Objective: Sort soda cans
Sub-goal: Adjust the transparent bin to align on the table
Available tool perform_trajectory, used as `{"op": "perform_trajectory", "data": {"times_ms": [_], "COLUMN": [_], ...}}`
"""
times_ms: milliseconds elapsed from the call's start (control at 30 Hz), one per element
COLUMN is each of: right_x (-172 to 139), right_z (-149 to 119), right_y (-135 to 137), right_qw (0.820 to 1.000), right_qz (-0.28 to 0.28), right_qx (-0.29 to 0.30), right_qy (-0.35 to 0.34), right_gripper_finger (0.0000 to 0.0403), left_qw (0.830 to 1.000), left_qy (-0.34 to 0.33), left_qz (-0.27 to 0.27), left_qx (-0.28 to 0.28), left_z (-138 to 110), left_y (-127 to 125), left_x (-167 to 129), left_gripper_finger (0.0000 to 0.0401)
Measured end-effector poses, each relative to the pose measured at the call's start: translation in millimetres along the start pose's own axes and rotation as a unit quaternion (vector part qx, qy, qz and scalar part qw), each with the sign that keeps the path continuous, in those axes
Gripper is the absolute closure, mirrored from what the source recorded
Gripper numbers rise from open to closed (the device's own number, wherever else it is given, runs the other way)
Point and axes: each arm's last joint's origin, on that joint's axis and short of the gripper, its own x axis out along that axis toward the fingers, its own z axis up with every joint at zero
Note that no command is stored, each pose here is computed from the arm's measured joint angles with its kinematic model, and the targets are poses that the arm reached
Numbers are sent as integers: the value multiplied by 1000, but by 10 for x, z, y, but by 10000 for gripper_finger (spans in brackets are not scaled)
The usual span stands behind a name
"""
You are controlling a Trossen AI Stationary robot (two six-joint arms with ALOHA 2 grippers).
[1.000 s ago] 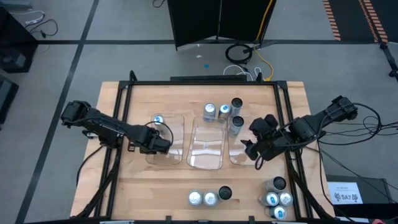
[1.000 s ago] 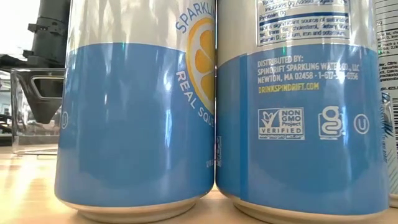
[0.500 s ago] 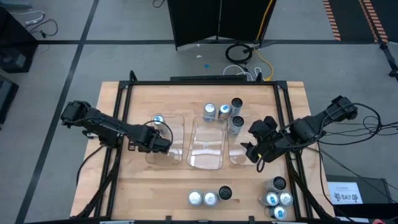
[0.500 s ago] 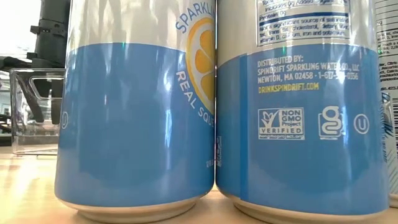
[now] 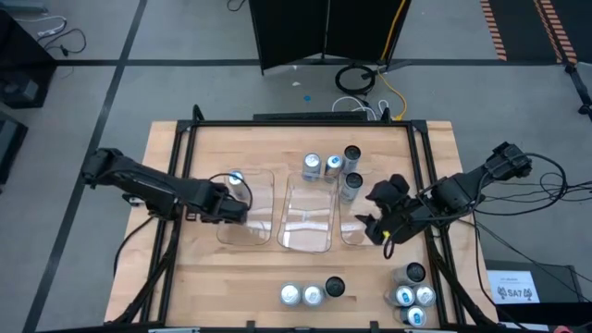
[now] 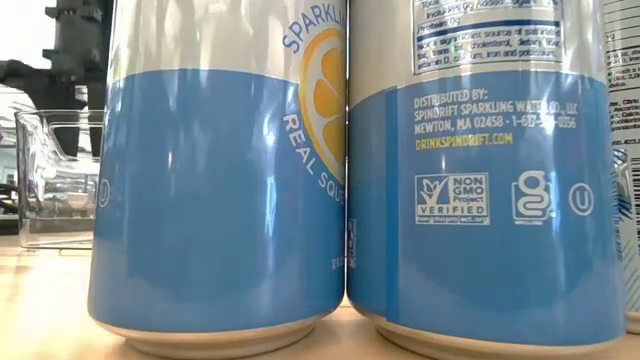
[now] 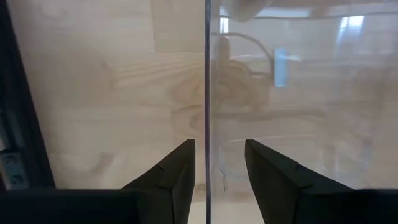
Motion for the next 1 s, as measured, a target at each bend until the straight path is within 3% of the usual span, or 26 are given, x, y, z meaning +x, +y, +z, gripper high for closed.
{"op": "perform_trajectory", "data": {"times_ms": [133,267,433,567,700,867,1000], "right_x": [58,187,453,715,922,1056,1086], "right_z": [-11,-53,-152,-221,-164,-48,29], "right_y": [48,133,290,450,566,596,615], "right_qw": [1000,1000,998,996,992,979,967], "right_qz": [-5,-22,-57,-68,-46,-48,-54], "right_qx": [-3,13,23,51,112,200,248], "right_qy": [1,13,32,36,15,0,-2], "right_gripper_finger": [101,101,101,101,118,170,235], "left_qw": [1000,995,969,935,892,820,779], "left_qy": [-2,-40,-125,-192,-245,-293,-349], "left_qz": [-18,-83,-188,-237,-248,-231,-205], "left_qx": [1,29,97,182,288,435,480], "left_z": [21,18,19,7,-45,-165,-221], "left_y": [57,91,138,193,231,262,327], "left_x": [-227,-551,-1017,-1331,-1483,-1519,-1492], "left_gripper_finger": [250,250,250,250,250,250,250]}}
